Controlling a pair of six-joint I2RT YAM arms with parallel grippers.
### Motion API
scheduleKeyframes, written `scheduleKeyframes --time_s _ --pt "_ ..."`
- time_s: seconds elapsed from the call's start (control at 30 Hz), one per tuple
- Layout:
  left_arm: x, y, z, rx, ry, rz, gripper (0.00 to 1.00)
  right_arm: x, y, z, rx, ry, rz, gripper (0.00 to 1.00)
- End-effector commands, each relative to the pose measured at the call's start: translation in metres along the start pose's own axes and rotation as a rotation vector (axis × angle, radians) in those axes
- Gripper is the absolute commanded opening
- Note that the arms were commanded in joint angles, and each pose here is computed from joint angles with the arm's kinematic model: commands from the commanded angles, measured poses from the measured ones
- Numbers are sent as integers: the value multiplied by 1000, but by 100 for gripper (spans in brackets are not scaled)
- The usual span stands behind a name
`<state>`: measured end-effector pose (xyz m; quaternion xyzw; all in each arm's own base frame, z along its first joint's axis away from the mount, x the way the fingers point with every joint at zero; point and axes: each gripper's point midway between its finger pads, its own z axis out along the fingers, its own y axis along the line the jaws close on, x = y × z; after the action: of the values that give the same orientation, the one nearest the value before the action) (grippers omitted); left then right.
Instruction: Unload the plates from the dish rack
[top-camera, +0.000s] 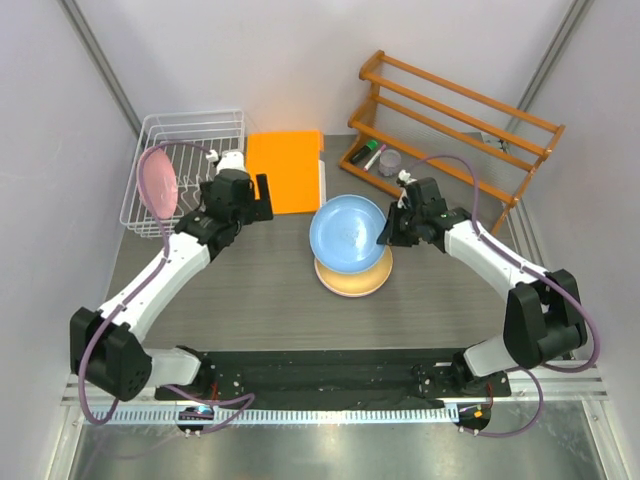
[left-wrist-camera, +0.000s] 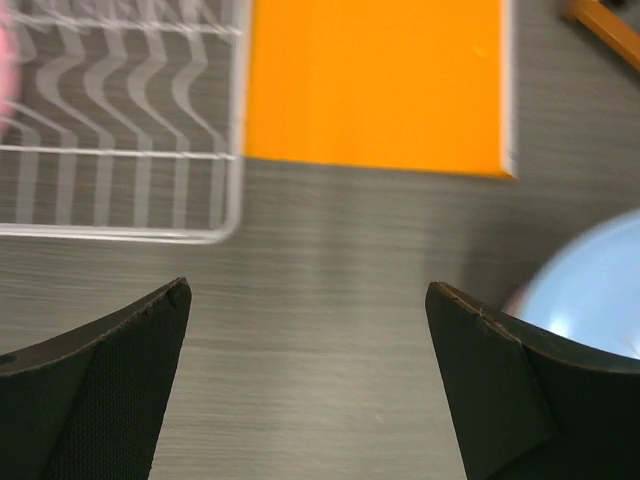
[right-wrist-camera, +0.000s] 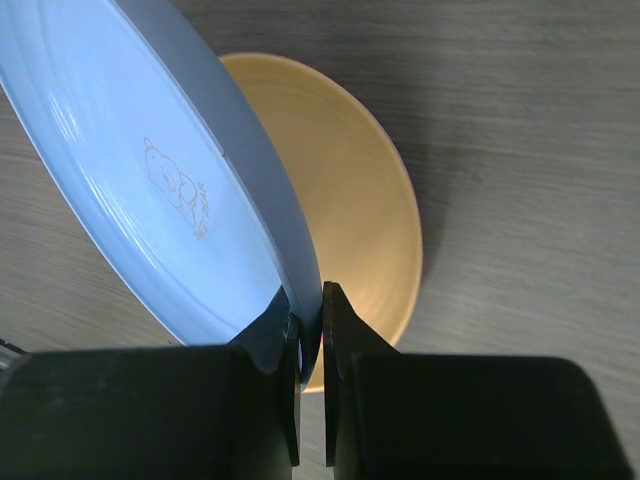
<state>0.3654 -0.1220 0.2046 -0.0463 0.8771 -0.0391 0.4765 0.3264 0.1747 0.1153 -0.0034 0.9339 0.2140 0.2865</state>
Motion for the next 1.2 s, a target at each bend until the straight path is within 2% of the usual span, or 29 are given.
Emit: scheduleKeyframes --time_s 0.0,0.17,0.27,0.37,0.43,0.53,0.57,0.6,0.7,0.9,1.03,1.17 --pt "-55 58 -31 -302 -211 49 100 7 -7 -21 31 -2 -4 1" --pt "-71 73 -31 -416 -263 68 99 29 -9 -16 12 79 -3 2" --pt "-79 90 -28 -498 -261 85 100 35 -12 -14 17 96 -2 6" --pt "-83 109 -22 -530 -238 66 99 38 -13 -13 15 103 -7 20" --pt "-87 116 -18 -522 -235 38 99 40 -12 -11 4 117 -9 21" --pt "-91 135 -14 -530 -226 -5 100 41 -12 -9 1 126 -14 35" --pt "-92 147 -14 -554 -223 -21 99 40 -12 -8 1 125 -19 43" --pt "-94 151 -13 -560 -224 -25 99 38 -12 -9 6 120 -23 45" --pt "-96 172 -12 -594 -219 -53 99 26 -17 -16 49 61 -48 55" --pt "-98 213 -4 -672 -203 -101 99 -20 -33 -58 208 -155 -82 62" --pt "-103 243 2 -729 -204 -131 99 -33 -34 -71 233 -216 -95 65" --pt "-105 259 24 -722 -183 -146 100 -34 -36 -67 241 -206 -100 66"
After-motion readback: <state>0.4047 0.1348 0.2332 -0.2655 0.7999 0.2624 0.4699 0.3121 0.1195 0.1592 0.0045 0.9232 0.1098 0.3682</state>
